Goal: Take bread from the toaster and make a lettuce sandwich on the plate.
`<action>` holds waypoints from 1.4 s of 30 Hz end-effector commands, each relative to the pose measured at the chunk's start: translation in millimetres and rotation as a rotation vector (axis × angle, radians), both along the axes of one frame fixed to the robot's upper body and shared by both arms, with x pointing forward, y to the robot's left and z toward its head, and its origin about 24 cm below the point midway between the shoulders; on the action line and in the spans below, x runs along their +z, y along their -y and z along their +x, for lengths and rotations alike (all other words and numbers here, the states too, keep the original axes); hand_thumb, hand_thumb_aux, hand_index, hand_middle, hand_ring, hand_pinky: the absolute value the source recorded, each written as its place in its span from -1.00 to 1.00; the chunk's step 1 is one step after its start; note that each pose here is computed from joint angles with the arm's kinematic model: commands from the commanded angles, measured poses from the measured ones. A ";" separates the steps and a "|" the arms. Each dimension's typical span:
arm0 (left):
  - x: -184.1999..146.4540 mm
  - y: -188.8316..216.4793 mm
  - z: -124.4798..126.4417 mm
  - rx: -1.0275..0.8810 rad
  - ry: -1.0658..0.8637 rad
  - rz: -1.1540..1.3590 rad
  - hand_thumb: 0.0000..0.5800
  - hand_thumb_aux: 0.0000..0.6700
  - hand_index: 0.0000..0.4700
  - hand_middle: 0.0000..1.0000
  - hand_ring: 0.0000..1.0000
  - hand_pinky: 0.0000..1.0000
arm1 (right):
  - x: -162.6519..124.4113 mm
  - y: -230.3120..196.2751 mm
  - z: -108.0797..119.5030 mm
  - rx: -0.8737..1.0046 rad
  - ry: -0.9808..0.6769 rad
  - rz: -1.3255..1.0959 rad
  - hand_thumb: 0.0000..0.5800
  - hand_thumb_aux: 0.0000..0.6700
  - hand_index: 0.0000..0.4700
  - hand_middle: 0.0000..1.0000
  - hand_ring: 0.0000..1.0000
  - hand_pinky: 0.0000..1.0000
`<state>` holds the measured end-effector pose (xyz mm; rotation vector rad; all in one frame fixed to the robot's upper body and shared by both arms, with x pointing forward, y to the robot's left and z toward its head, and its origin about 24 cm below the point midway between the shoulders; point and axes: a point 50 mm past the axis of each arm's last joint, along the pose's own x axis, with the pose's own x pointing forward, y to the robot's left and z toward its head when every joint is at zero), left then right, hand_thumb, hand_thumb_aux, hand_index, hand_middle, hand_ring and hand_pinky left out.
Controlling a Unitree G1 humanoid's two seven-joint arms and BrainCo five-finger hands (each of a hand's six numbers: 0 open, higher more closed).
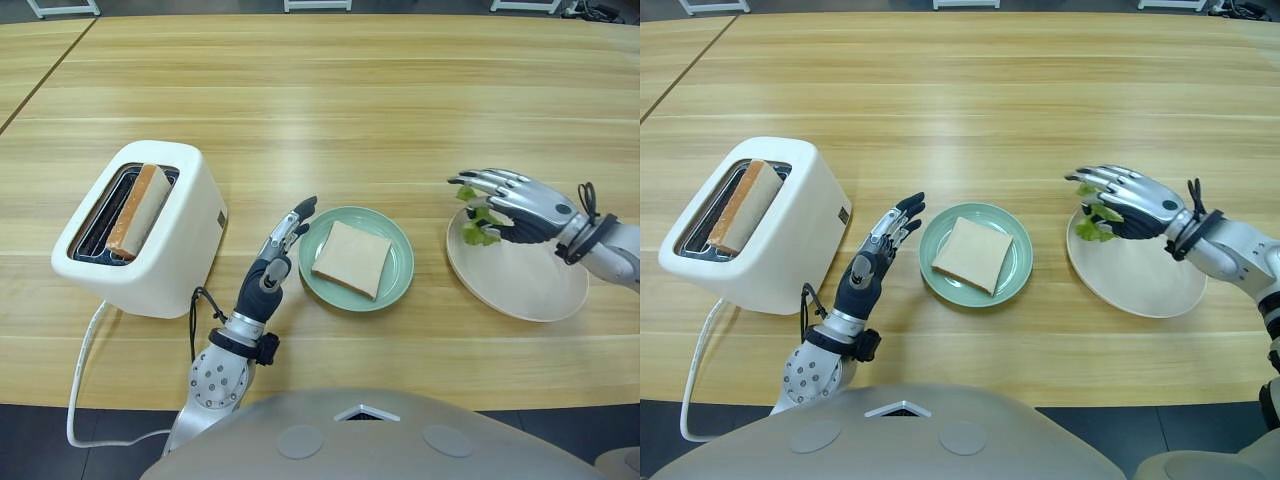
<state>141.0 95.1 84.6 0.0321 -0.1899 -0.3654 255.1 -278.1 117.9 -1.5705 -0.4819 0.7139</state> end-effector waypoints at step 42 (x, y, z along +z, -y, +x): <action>3.5 7.0 -2.0 -0.035 0.032 0.015 -1.00 -1.00 -1.00 -1.00 -1.00 -1.00 | 3.5 -114.7 19.2 0.351 0.153 -0.115 -0.45 -0.70 -0.70 -1.00 -1.00 -1.00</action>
